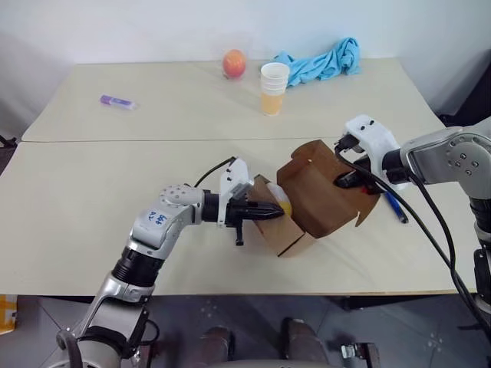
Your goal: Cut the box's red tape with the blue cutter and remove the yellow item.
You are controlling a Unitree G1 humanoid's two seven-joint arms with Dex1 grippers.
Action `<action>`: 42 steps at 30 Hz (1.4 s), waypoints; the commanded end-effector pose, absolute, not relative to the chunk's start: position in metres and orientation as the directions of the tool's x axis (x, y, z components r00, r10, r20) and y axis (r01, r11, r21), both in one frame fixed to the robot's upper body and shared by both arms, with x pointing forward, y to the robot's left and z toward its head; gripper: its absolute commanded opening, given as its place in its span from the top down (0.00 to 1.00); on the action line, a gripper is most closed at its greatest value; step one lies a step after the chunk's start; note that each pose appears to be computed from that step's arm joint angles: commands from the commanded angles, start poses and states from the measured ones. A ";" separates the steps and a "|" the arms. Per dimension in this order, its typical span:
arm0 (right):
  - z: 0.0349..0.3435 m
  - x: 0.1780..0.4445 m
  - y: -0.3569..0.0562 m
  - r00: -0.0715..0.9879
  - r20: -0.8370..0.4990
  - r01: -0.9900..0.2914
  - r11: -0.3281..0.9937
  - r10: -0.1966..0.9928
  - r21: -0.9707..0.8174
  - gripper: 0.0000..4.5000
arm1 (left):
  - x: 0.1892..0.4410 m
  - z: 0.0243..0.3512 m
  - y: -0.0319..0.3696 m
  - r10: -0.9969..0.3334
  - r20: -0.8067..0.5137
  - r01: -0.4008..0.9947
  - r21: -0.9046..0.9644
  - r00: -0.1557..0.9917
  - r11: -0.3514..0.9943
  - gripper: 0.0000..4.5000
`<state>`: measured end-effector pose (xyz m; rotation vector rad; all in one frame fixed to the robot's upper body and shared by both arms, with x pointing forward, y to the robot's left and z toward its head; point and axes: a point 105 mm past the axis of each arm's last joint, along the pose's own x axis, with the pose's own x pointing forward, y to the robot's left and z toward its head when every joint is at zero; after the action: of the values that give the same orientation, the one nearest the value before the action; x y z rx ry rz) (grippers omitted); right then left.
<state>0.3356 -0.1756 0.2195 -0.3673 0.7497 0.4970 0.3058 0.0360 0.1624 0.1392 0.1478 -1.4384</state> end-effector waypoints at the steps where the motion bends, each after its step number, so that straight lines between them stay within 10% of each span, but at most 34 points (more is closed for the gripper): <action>1: 0.230 0.338 -0.192 0.681 -0.688 -0.489 0.855 0.251 -0.172 0.99 | 0.312 0.139 0.050 -0.948 -0.250 0.976 -0.038 0.199 0.214 1.00; 27: 0.202 0.340 -0.161 0.677 -0.629 -0.505 0.863 0.382 -0.019 0.99 | 0.317 0.149 0.074 -0.920 -0.223 0.935 -0.076 0.321 0.345 1.00; 29: 0.199 0.338 -0.159 0.679 -0.619 -0.503 0.864 0.396 0.001 0.91 | 0.315 0.145 0.078 -0.911 -0.259 0.928 -0.107 0.319 0.356 1.00; 42: 0.237 0.290 -0.202 0.635 -0.346 -0.772 0.590 0.691 -0.237 0.00 | 0.319 0.158 0.194 -0.814 -0.248 0.831 -0.055 0.526 0.553 0.17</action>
<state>0.3024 -0.2026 0.2075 -0.2463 0.3994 0.7273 0.3237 0.1689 0.1453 0.0825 0.3262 -1.0065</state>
